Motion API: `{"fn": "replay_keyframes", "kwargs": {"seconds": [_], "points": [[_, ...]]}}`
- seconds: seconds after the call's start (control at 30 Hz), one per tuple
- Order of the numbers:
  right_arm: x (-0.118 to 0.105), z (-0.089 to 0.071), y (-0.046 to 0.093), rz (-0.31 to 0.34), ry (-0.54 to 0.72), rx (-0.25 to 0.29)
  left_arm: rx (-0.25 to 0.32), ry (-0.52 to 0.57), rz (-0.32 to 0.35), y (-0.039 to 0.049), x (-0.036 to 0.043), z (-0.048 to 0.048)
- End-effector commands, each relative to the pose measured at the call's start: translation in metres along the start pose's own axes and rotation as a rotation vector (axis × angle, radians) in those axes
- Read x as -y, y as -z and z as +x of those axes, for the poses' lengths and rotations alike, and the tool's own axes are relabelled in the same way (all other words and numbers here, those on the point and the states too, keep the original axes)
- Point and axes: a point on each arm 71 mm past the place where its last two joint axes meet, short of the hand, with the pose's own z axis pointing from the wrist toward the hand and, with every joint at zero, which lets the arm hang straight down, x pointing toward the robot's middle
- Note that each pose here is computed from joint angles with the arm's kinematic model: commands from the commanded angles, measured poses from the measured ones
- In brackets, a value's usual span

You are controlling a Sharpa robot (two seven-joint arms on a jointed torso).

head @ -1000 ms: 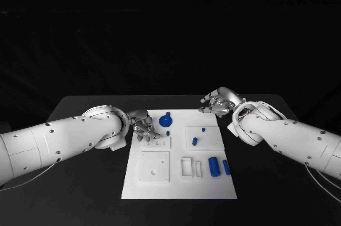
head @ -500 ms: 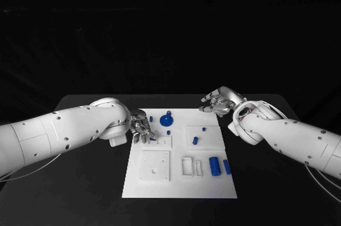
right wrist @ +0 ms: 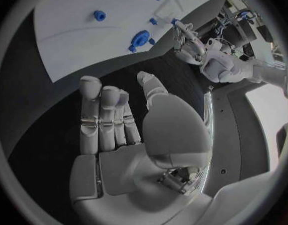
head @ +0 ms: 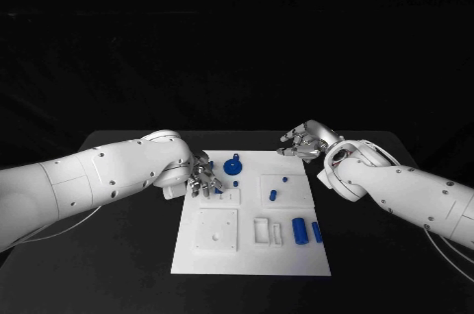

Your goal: Assemble the parts on the task board

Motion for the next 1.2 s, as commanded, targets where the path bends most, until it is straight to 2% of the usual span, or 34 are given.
{"fn": "replay_keyframes", "kwargs": {"seconds": [0.03, 0.27, 0.47, 0.93, 1.2], "points": [[-0.001, 0.002, 0.0, -0.006, 0.002, -0.014, 0.016, -0.001, -0.026, 0.0003, 0.0038, -0.0015], [-0.002, 0.002, -0.001, -0.006, 0.0, -0.015, 0.037, -0.056, -0.026, -0.0004, 0.0131, 0.0004], [-0.002, 0.003, -0.001, -0.006, 0.0, -0.016, 0.031, -0.094, -0.036, -0.001, 0.0169, 0.0023], [-0.002, 0.003, -0.001, -0.007, -0.002, -0.016, 0.017, -0.156, -0.057, -0.0027, 0.0207, 0.0035], [-0.003, 0.003, -0.001, -0.007, -0.002, -0.015, -0.033, -0.188, -0.072, -0.0036, 0.0205, 0.0063]]}}
